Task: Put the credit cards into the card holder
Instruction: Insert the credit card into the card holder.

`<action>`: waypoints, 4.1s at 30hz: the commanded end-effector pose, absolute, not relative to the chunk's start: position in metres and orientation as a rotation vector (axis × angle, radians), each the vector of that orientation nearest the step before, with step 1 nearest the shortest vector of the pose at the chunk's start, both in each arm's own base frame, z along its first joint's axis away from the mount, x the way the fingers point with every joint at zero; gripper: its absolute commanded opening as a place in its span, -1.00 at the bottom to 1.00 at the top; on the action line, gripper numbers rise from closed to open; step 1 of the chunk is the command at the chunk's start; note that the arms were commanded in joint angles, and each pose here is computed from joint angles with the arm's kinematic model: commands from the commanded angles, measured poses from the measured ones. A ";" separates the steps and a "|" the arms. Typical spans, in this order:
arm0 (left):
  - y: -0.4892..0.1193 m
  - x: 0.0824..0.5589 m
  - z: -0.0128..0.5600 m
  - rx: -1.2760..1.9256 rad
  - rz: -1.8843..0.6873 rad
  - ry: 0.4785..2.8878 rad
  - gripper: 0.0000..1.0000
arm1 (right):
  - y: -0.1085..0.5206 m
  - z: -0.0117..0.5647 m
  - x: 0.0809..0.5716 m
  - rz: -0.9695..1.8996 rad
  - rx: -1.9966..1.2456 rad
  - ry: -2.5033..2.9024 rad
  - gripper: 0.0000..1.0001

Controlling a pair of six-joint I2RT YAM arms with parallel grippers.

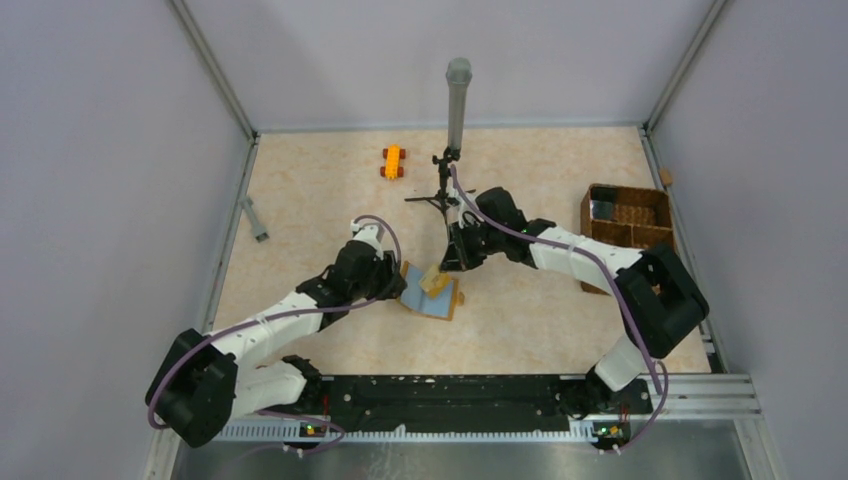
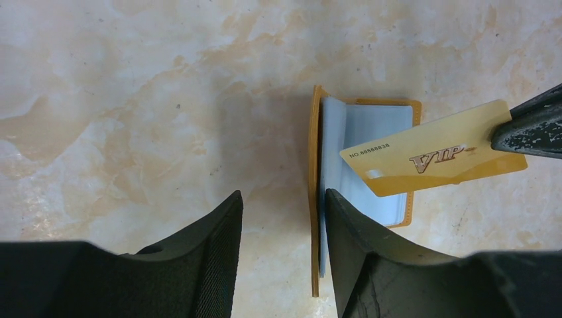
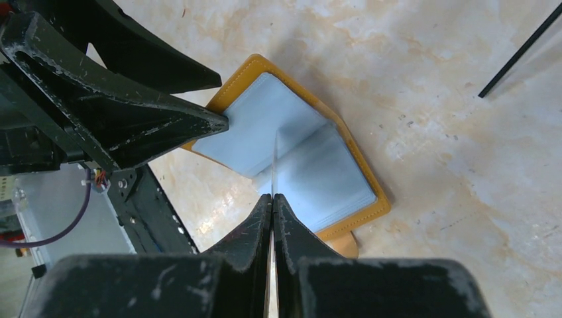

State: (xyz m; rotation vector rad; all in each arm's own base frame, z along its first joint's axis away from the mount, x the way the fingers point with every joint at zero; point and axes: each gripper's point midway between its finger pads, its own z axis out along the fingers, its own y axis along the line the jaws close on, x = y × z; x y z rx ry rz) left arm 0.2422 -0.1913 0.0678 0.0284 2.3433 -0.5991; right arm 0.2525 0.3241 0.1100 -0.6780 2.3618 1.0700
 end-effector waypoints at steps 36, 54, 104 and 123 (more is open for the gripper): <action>-0.255 0.231 0.081 0.300 -1.083 2.161 -0.15 | 0.322 0.102 0.240 1.029 -0.885 2.343 -1.00; -0.267 0.211 0.085 0.499 -1.297 2.107 0.05 | 0.329 0.125 0.213 1.241 -1.061 2.239 -1.00; -0.268 0.215 0.104 0.393 -1.434 1.978 -1.00 | 0.311 0.137 0.225 1.390 -0.403 2.116 -0.04; -0.271 0.209 0.123 0.370 -1.557 1.882 -1.00 | 0.326 0.116 0.215 1.466 -0.424 2.103 -0.08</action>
